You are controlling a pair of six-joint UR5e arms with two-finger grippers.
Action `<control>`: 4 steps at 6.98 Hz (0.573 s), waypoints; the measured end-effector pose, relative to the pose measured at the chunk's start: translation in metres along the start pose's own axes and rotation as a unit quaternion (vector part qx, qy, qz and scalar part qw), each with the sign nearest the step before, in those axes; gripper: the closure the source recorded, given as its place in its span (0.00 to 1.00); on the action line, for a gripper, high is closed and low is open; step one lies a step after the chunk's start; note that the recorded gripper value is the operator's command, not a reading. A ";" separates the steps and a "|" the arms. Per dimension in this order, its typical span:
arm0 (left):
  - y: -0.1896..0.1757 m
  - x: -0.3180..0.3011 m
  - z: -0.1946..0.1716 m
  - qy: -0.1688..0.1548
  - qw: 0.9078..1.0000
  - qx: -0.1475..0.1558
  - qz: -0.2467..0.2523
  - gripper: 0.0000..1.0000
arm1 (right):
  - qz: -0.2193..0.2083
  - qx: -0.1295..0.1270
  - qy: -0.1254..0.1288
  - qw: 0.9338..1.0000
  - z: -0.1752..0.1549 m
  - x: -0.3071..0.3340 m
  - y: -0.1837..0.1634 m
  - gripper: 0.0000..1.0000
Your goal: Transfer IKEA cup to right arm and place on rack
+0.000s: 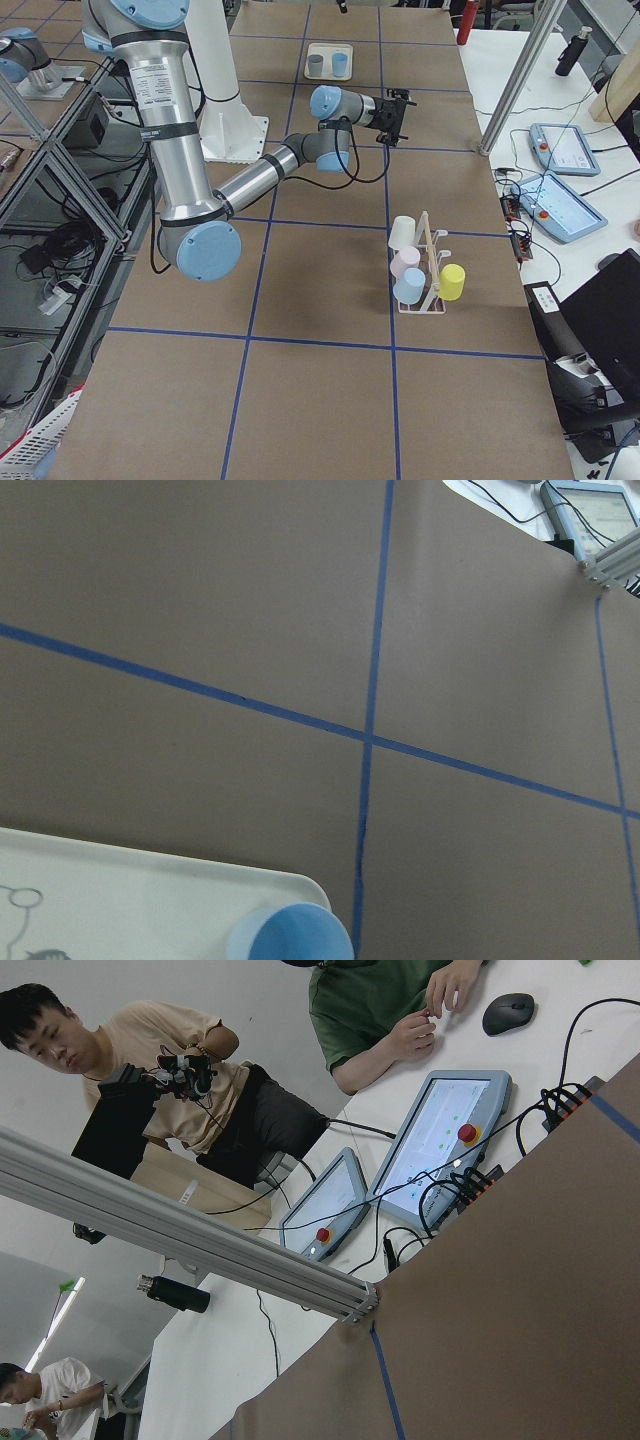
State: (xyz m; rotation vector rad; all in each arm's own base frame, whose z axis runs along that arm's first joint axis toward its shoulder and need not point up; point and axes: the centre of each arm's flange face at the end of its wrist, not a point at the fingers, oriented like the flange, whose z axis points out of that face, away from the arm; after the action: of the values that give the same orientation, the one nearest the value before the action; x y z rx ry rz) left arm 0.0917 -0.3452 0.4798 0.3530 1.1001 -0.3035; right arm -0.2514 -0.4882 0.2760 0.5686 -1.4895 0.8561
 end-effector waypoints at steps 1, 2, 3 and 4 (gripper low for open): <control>0.013 -0.002 0.002 -0.030 0.999 -0.012 0.015 0.00 | 0.000 -0.003 0.000 1.000 0.001 0.001 0.004 0.00; 0.027 -0.001 0.004 -0.049 0.998 -0.034 0.020 0.00 | 0.000 -0.008 -0.004 1.000 0.002 0.001 0.009 0.00; 0.042 0.002 0.013 -0.065 0.996 -0.066 0.018 0.00 | 0.001 -0.016 -0.015 1.000 0.001 0.000 0.016 0.00; 0.057 0.011 0.026 -0.074 0.992 -0.098 0.011 0.00 | 0.003 -0.024 -0.024 0.999 0.000 0.000 0.022 0.00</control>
State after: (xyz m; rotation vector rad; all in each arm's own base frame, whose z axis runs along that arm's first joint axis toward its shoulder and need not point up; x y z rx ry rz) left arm 0.1406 -0.3057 0.4876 0.1638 0.9700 -0.1966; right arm -0.2688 -0.4752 0.2722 0.5527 -1.5518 0.8132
